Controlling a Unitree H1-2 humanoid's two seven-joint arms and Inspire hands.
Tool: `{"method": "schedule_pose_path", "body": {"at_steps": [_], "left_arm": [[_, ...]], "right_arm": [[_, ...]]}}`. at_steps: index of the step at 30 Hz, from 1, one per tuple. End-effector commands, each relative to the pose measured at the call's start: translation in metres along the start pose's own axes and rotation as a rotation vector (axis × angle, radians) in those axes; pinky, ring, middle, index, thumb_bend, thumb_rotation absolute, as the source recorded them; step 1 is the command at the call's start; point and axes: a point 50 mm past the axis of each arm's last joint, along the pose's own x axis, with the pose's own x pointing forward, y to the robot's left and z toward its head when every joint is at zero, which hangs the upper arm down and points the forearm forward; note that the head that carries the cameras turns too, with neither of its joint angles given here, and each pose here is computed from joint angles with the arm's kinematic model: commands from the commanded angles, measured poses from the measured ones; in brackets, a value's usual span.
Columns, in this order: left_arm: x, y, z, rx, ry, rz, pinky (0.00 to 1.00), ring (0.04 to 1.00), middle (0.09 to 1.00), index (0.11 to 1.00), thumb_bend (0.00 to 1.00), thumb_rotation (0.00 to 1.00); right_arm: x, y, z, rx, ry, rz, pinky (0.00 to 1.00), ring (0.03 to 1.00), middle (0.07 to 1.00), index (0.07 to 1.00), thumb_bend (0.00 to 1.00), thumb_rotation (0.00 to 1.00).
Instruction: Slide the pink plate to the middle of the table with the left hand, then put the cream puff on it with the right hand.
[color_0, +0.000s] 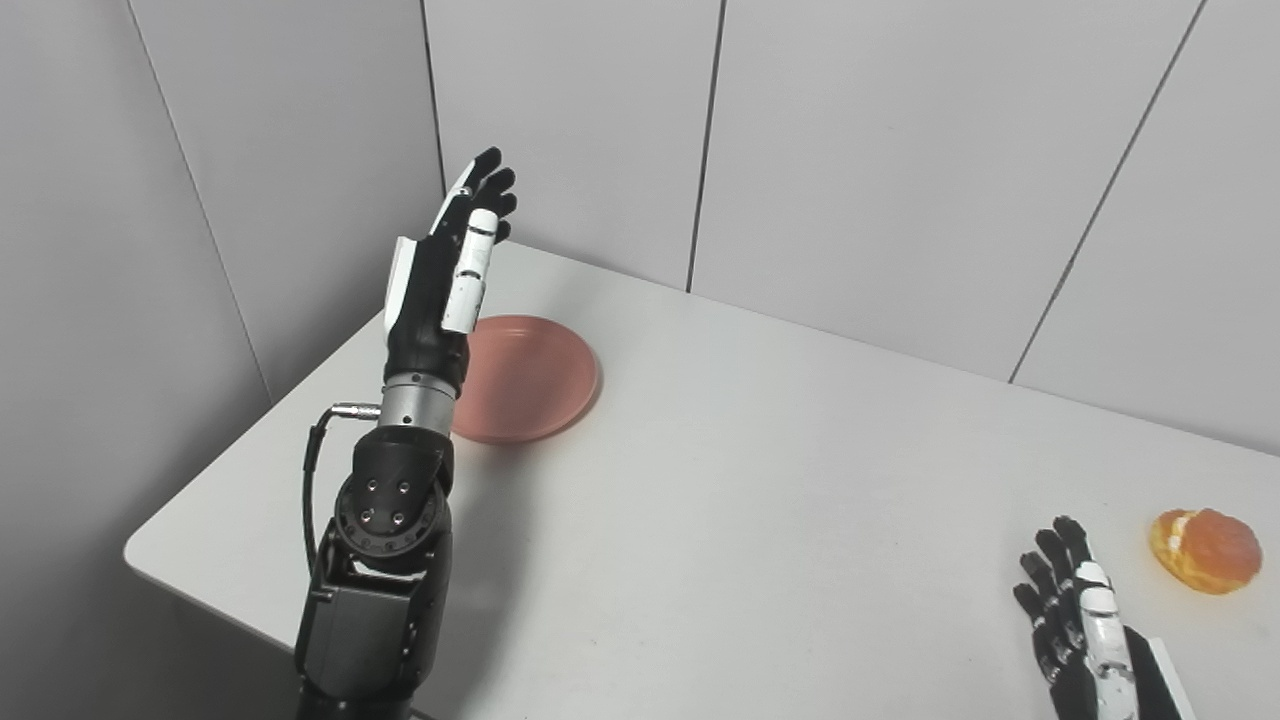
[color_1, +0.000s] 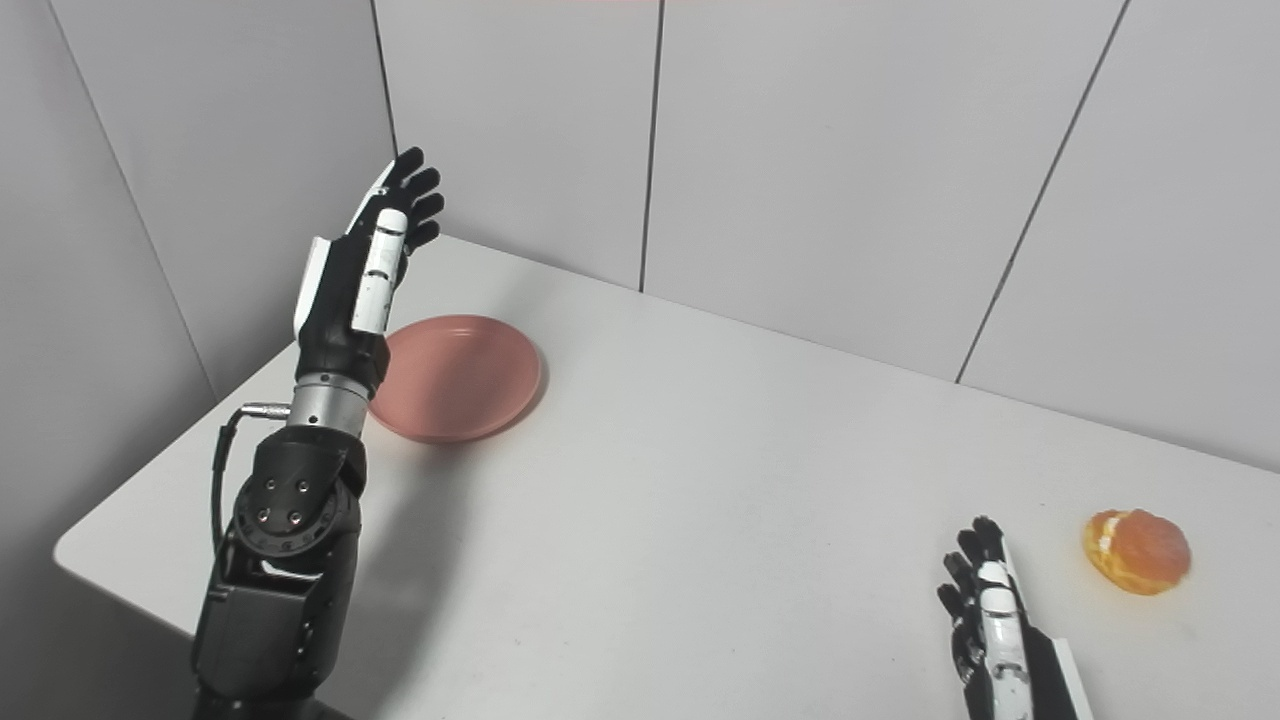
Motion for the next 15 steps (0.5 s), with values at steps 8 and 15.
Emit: {"method": "schedule_pose_path", "body": {"at_steps": [8, 15], "left_arm": [[0.035, 0.027, 0.010, 0.016, -0.045, 0.055, 0.86, 0.874, 0.873, 0.854, 0.43, 1.00], [0.044, 0.037, -0.001, -0.011, -0.002, 0.068, 0.86, 0.864, 0.863, 0.834, 0.43, 1.00]], "right_arm": [[0.004, 0.002, 0.016, -0.007, -0.088, 0.017, 1.00, 1.000, 1.000, 1.000, 0.14, 1.00], [0.004, 0.002, 0.015, -0.003, -0.084, 0.014, 1.00, 1.000, 1.000, 1.000, 0.14, 1.00]]}}
